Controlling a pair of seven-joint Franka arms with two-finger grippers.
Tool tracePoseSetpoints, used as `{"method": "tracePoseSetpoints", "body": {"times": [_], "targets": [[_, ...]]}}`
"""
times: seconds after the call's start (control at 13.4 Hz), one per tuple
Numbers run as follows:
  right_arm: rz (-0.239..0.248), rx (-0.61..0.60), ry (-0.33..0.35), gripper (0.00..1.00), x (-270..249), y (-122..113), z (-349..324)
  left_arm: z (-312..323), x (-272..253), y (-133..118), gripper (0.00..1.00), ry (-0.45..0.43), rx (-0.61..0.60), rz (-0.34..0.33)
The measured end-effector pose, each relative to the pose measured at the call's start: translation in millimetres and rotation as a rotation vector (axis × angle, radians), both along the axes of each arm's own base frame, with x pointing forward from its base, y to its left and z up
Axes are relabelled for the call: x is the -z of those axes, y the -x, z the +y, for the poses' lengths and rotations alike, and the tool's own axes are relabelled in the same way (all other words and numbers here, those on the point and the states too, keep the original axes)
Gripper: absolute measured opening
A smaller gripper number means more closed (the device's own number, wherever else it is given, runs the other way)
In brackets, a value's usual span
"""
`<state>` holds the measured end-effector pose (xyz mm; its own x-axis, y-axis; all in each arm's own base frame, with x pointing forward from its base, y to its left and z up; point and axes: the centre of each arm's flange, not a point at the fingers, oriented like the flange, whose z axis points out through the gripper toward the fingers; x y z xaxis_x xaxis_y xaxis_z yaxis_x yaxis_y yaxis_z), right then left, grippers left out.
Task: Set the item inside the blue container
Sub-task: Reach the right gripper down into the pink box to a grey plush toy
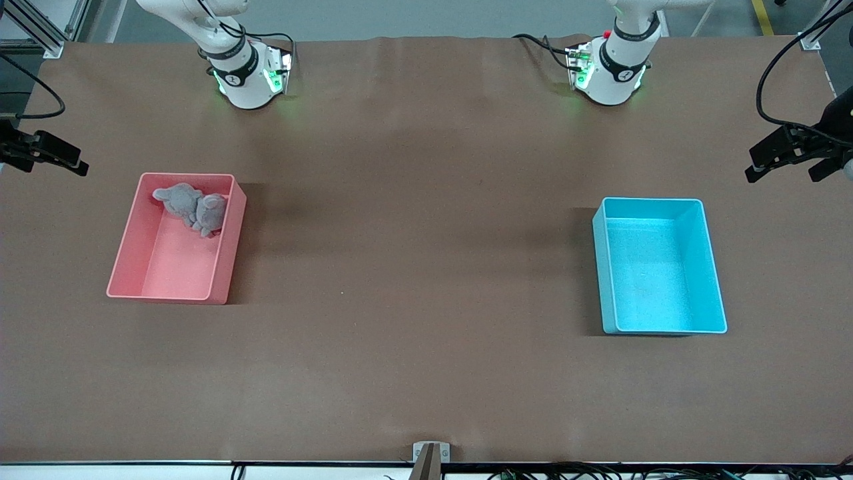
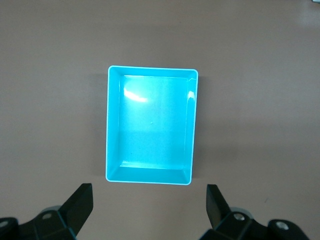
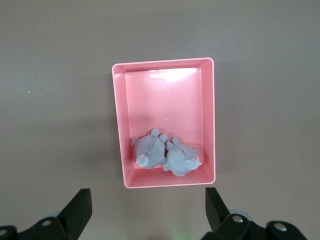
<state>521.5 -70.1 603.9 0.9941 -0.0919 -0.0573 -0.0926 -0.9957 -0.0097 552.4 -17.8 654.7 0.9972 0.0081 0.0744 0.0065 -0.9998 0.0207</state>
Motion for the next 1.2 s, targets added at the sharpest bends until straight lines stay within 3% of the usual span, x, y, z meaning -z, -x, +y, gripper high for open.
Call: {"method": "tracePoseSetpoints", "body": {"times": [0.6, 1.2], "targets": [[0.005, 0.0, -0.018, 1.0, 4, -1, 6, 1, -2, -2, 1.0, 0.0, 0.0, -0.021], [-0.04, 0.006, -0.013, 1.0, -9, -9, 2, 3, -2, -2, 1.0, 0.0, -0.004, -0.021]]}}
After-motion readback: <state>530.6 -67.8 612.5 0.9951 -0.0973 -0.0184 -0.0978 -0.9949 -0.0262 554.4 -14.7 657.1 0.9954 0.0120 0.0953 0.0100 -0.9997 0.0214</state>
